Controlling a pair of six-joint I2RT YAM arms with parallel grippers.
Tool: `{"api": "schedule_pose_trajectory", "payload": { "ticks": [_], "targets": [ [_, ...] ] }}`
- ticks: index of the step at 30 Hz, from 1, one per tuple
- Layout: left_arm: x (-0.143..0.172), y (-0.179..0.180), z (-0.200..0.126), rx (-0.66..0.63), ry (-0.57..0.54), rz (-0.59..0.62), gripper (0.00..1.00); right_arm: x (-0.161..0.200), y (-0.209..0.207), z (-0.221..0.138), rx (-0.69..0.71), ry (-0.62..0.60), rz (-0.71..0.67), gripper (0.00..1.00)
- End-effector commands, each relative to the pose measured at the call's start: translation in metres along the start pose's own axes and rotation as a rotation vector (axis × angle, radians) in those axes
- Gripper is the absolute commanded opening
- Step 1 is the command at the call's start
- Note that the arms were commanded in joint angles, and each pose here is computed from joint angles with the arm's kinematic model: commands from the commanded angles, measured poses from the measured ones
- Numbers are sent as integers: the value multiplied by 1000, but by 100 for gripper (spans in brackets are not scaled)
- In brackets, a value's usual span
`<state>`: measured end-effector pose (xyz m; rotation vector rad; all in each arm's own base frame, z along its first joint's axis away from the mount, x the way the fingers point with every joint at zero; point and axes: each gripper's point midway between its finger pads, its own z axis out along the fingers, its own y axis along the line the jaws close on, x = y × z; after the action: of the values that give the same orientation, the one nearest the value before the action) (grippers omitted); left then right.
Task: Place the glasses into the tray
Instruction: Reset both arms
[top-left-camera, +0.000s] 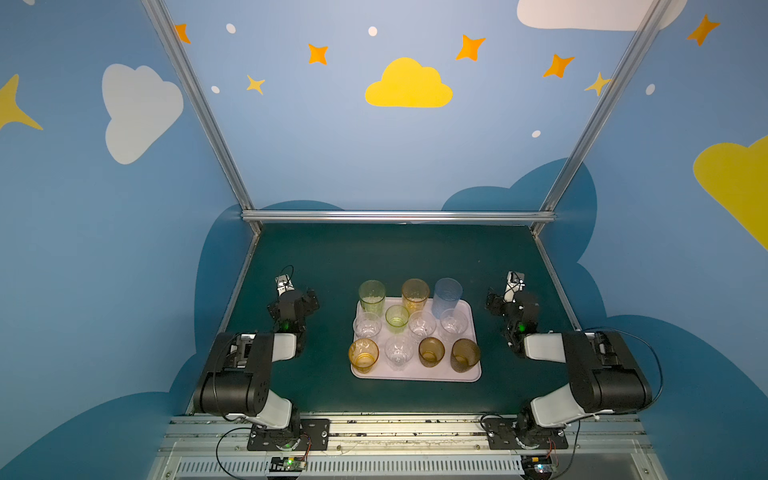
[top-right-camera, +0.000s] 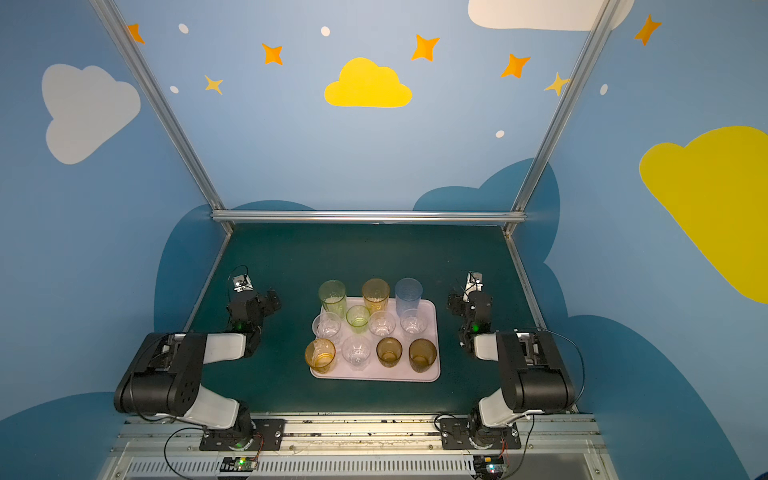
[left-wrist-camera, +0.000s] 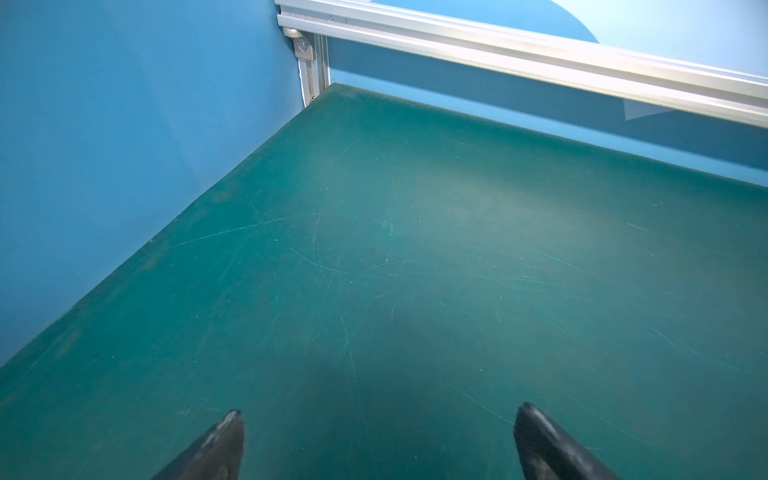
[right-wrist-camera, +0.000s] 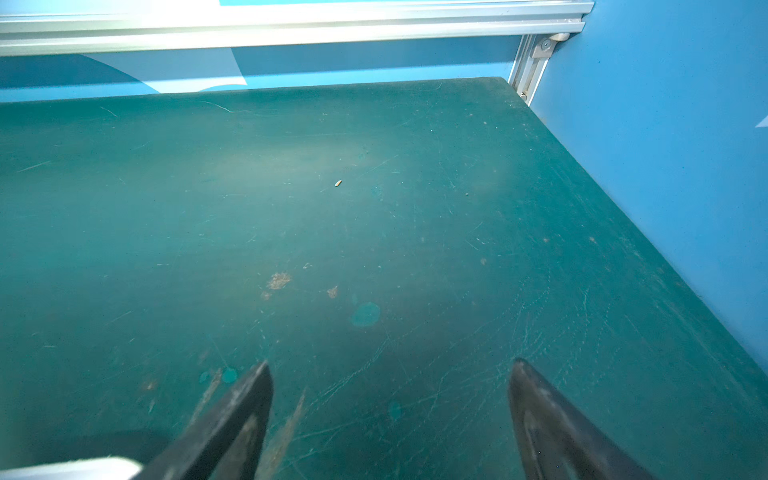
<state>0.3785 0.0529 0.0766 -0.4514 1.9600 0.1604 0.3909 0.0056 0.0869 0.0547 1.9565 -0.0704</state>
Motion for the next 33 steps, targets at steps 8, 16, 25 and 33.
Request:
{"api": "schedule_pose_trajectory", "payload": {
  "ticks": [8,16,25,33],
  "targets": [
    [-9,-4,0,10,-26,4,100,-5,-1,0,-3,-19,-4,89],
    [-10,-4,0,10,-29,3,100,-4,-1,0,-3,-17,-4,89],
    [-9,-4,0,10,-26,4,100,-4,0,-1,-5,-17,-4,88],
    [-11,-4,-1,14,-37,3,100,-3,-1,0,-3,-16,-4,88]
  ]
}}
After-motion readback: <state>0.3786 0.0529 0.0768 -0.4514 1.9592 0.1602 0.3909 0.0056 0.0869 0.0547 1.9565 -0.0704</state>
